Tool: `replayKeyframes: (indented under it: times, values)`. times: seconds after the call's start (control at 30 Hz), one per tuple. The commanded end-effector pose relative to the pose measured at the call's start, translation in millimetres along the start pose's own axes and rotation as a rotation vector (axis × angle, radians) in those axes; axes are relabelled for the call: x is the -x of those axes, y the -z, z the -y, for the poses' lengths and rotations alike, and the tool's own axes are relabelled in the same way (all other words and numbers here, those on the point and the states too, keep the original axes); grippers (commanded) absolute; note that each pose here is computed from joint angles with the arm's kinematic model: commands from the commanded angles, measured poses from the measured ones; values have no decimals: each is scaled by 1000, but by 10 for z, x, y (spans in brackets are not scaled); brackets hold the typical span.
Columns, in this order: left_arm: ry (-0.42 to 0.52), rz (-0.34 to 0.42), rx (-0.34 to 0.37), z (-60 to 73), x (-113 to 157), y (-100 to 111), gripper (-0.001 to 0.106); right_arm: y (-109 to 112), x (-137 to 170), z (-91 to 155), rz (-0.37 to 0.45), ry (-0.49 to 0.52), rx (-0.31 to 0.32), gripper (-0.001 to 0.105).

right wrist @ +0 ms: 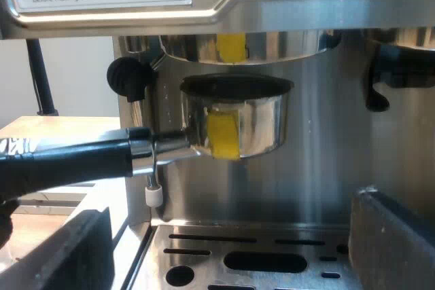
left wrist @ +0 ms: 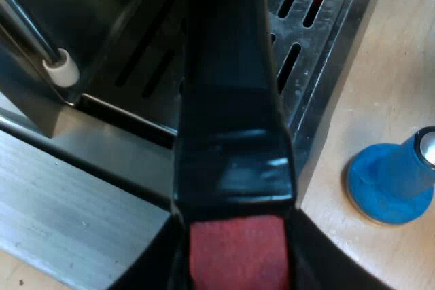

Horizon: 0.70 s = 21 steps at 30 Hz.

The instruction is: Put the handle in the coffee machine

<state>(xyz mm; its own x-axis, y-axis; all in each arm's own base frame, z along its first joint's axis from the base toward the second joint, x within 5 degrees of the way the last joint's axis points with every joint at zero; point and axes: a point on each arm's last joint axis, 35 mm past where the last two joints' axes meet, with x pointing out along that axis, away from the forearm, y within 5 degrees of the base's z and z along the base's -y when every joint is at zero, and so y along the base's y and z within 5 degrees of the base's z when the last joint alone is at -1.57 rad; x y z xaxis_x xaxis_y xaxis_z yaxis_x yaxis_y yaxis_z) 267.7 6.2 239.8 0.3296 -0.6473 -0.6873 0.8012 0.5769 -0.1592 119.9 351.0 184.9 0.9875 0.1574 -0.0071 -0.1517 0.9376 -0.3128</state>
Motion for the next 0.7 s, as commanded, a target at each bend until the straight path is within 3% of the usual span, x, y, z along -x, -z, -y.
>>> replayKeyframes:
  times: [0.03,0.7]
  values:
    - [19,59,-32,13,39,-84,0,-35,3,9,7,-1,2,72]
    - [30,75,-49,12,125,-201,0,-35,3,9,7,-1,2,72]
